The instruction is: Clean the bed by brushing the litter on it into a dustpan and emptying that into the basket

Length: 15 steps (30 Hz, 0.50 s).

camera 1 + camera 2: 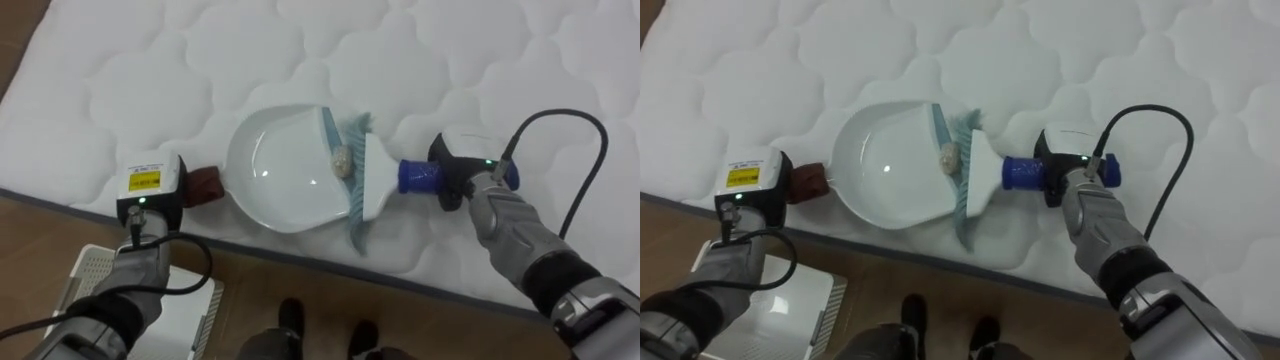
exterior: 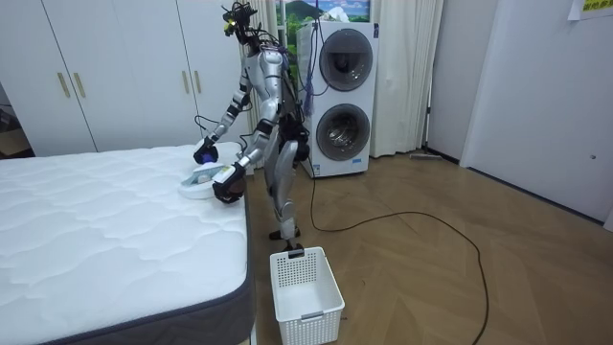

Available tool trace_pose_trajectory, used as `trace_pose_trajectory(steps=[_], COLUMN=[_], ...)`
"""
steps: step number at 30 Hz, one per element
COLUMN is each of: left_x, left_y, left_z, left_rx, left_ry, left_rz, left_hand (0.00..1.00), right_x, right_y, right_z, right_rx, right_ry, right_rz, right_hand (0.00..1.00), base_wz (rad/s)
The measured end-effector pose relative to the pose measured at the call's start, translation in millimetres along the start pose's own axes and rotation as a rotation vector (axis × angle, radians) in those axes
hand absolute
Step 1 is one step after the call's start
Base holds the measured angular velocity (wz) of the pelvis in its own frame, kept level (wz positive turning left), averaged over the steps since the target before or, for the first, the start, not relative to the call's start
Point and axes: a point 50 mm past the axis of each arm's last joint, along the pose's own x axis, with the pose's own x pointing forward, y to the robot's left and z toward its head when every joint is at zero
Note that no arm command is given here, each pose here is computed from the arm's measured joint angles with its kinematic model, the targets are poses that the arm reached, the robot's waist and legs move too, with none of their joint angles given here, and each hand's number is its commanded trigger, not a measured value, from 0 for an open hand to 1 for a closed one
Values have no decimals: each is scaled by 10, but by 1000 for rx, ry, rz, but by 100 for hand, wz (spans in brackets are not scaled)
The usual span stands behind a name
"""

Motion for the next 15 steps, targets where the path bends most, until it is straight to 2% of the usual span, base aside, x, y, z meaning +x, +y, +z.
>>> trace_pose_trajectory(steps=[15], left_x=[-36], left_y=[-37], left_z=[-17], left_rx=[-2], left_ry=[1], left_rz=[7], left_hand=[100], right_x=[-3], right_y=[16], right_z=[37], right_rx=[11], right_ry=[-25], right_rz=[7], right_hand=[100], base_wz=[-2])
